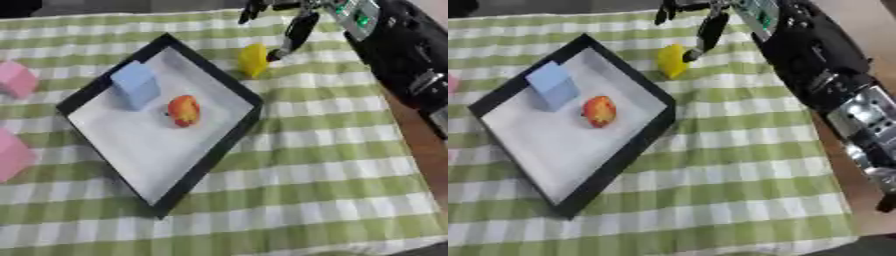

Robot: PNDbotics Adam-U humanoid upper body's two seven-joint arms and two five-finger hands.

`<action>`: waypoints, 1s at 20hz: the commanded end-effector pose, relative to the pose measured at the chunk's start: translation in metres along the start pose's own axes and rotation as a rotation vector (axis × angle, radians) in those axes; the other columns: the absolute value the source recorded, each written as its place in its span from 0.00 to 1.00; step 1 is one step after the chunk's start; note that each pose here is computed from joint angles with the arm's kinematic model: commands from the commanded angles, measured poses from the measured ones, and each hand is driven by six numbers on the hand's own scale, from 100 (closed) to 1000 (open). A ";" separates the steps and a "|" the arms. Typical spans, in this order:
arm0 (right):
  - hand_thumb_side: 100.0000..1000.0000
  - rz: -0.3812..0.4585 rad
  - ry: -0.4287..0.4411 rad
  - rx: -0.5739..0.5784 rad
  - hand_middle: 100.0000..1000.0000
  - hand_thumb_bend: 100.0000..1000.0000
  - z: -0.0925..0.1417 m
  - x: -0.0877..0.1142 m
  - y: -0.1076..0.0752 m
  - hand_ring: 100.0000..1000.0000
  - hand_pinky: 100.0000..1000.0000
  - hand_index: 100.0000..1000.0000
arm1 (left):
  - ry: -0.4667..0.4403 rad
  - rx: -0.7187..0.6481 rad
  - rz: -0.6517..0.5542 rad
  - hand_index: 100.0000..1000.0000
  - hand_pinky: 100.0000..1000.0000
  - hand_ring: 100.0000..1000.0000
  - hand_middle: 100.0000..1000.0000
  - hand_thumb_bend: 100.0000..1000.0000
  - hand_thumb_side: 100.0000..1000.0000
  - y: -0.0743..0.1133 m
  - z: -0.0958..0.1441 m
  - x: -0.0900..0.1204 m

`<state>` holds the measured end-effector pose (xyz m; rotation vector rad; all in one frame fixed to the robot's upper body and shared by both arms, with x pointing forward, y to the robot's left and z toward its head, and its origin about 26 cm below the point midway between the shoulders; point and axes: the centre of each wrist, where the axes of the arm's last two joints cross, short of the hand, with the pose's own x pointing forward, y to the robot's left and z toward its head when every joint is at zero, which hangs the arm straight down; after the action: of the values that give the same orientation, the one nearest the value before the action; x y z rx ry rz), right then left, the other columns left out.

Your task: Pick up objects on the table and place them in the box.

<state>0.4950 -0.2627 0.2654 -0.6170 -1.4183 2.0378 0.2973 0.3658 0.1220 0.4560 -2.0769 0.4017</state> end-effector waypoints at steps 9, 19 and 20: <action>0.07 0.093 -0.081 0.152 0.75 0.43 -0.004 -0.004 0.008 0.82 0.86 0.85 | -0.036 -0.010 -0.008 0.80 0.79 0.77 0.82 0.02 0.77 0.002 -0.008 0.009; 0.04 0.064 -0.069 0.145 0.63 0.42 -0.011 -0.007 0.028 0.76 0.83 0.74 | -0.034 -0.011 -0.006 0.80 0.79 0.78 0.82 0.02 0.78 0.001 -0.007 0.009; 0.04 0.056 -0.065 0.135 0.61 0.42 -0.012 -0.007 0.029 0.75 0.82 0.72 | -0.033 -0.012 -0.005 0.80 0.79 0.78 0.82 0.02 0.78 0.001 -0.007 0.009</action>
<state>0.5012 -0.2645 0.2244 -0.5842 -1.3531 2.0595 0.2975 0.3656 0.1223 0.4549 -2.0773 0.4012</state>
